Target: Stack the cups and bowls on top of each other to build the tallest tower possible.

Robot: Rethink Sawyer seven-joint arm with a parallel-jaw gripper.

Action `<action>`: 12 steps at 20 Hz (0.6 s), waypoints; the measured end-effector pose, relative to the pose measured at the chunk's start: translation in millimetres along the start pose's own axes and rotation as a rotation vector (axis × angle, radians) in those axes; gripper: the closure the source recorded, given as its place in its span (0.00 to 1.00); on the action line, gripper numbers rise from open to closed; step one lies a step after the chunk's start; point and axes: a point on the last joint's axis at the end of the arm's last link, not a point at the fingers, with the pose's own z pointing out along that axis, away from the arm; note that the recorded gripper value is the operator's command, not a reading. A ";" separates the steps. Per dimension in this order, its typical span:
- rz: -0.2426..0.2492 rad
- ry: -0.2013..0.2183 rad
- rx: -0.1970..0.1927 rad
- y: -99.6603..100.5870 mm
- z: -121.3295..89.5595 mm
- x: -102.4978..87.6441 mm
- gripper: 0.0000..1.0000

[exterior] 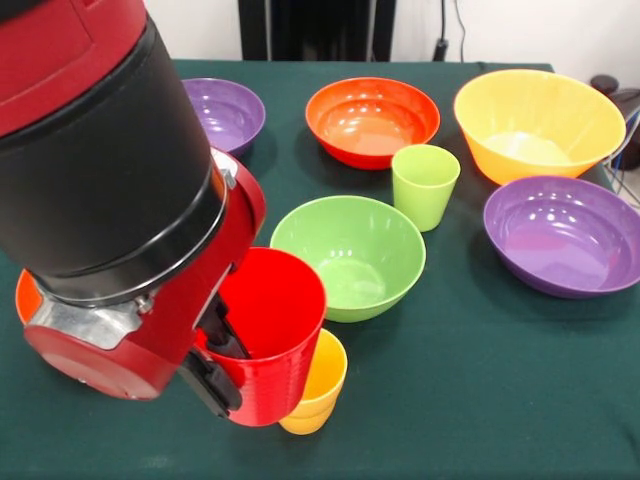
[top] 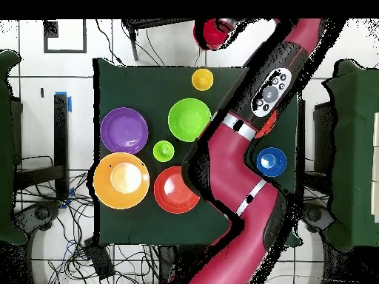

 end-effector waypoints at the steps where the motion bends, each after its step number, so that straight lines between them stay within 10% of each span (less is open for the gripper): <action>1: 0.000 -0.001 0.000 0.1 0.0 -0.1 1.00; 12: -0.010 -0.027 -0.005 1.5 4.8 -1.7 1.00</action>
